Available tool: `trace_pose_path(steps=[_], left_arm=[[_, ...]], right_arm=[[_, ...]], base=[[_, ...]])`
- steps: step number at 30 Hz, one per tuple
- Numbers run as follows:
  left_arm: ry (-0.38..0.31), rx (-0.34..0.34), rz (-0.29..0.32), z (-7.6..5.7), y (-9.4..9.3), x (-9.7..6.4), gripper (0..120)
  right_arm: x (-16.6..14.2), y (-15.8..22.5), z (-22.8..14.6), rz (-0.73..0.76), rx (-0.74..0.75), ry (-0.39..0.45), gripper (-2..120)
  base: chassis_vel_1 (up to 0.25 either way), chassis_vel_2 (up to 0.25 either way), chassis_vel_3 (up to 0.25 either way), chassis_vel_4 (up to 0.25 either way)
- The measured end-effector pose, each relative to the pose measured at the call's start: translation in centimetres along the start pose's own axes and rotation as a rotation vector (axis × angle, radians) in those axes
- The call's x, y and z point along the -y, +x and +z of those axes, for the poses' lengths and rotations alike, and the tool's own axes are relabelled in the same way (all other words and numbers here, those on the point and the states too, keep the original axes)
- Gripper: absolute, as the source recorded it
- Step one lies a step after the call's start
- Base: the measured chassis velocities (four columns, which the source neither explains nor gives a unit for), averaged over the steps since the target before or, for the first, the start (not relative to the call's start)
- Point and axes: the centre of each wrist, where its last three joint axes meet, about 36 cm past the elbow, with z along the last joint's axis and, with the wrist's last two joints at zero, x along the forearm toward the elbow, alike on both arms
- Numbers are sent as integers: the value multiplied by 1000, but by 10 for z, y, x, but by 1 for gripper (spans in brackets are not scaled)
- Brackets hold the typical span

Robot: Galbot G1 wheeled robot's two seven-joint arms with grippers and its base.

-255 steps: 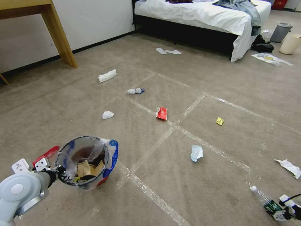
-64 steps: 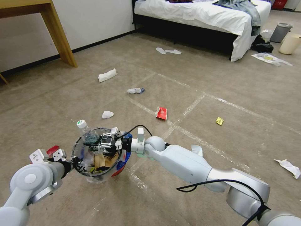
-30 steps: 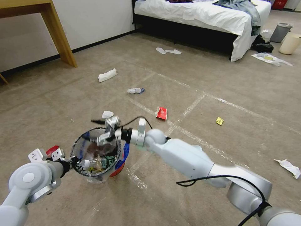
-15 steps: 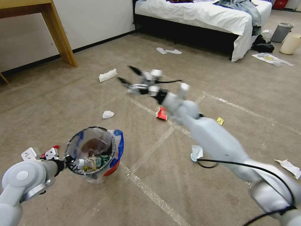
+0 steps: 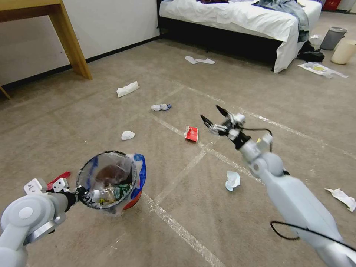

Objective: Pick up the trash bin and place the garbage on the floor into it.

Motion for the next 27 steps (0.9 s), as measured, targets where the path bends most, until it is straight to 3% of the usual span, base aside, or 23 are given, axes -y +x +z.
trace_pose_path(steps=[8,13,16,20,22,27], left_arm=[[2,-4,-11,3,-8,-2,0],[-2,-4,-13,3,-9,-3,0],[-9,-8,-14,6,-12,-4,0],[-14,-17,-12,10,-16,-3,0],[-22,-27,-11,12,-20,-3,0],[-31,-27,-13,11,-21,-4,0]], right_arm=[[11,43,19,129,-174,91,100],[23,36,23,178,-305,68,100],[24,25,22,271,-477,12,100],[26,20,22,352,-586,18,100],[29,14,21,487,-701,24,100],[35,8,25,568,-795,30,100]], base=[[0,0,0,0],[0,0,0,0],[0,0,0,0],[0,0,0,0],[0,0,0,0],[0,0,0,0]])
